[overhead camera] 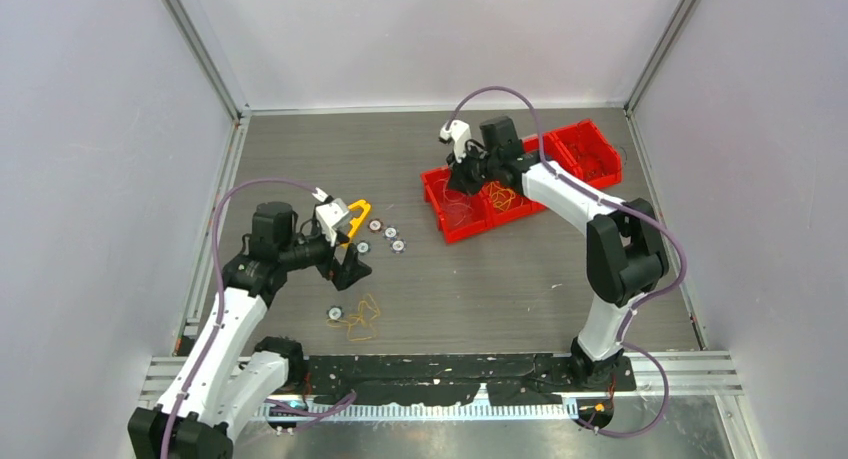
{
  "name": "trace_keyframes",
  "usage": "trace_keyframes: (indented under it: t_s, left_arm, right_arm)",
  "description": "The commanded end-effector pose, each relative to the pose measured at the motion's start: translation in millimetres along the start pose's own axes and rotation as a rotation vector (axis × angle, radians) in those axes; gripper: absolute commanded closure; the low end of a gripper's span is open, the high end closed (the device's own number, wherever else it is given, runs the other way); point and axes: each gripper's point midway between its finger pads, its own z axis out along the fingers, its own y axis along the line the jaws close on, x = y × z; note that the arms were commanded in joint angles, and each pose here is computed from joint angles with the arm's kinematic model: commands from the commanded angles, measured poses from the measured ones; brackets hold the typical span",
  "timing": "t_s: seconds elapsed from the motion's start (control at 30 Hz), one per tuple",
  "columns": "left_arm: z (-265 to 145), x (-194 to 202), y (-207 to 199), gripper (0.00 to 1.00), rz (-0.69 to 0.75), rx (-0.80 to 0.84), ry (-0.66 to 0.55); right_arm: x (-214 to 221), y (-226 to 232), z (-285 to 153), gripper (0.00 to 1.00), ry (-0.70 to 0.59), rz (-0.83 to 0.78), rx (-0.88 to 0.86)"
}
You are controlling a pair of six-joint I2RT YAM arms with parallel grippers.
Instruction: Untangle the cables
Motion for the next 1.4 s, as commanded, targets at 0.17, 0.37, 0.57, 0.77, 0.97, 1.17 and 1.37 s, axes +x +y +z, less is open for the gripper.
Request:
trace_keyframes:
  t_s: [0.17, 0.37, 0.57, 0.77, 0.97, 1.17, 1.37]
  left_arm:
    - [-12, 7, -7, 0.06, 0.089, 0.107, 0.062]
    - [-21, 28, -22, 0.04, 0.162, 0.194, 0.142]
    - [-23, 65, -30, 0.12, 0.248, 0.281, 0.298]
    - [2, 107, -30, 0.19, 0.282, 0.305, 0.572]
    - [28, 133, -22, 0.28, 0.171, 0.264, 0.747]
    - [42, 148, -21, 0.69, 0.165, 0.249, 0.881]
    - [32, 70, -60, 1.00, 0.080, 0.344, 0.638]
  right_arm:
    - [-7, 8, 1, 0.46, 0.044, -0.121, 0.032]
    - [-33, 5, -31, 0.21, 0.063, -0.156, 0.076]
    - [-49, 28, -75, 0.09, 0.052, -0.157, 0.039]
    - [-39, 57, -116, 0.01, 0.046, -0.105, -0.003]
    - [-32, 69, -151, 0.05, -0.005, -0.084, 0.021]
    - [-23, 73, -173, 0.05, -0.040, -0.093, 0.054]
    - [-20, 90, -187, 0.04, -0.086, -0.089, 0.005]
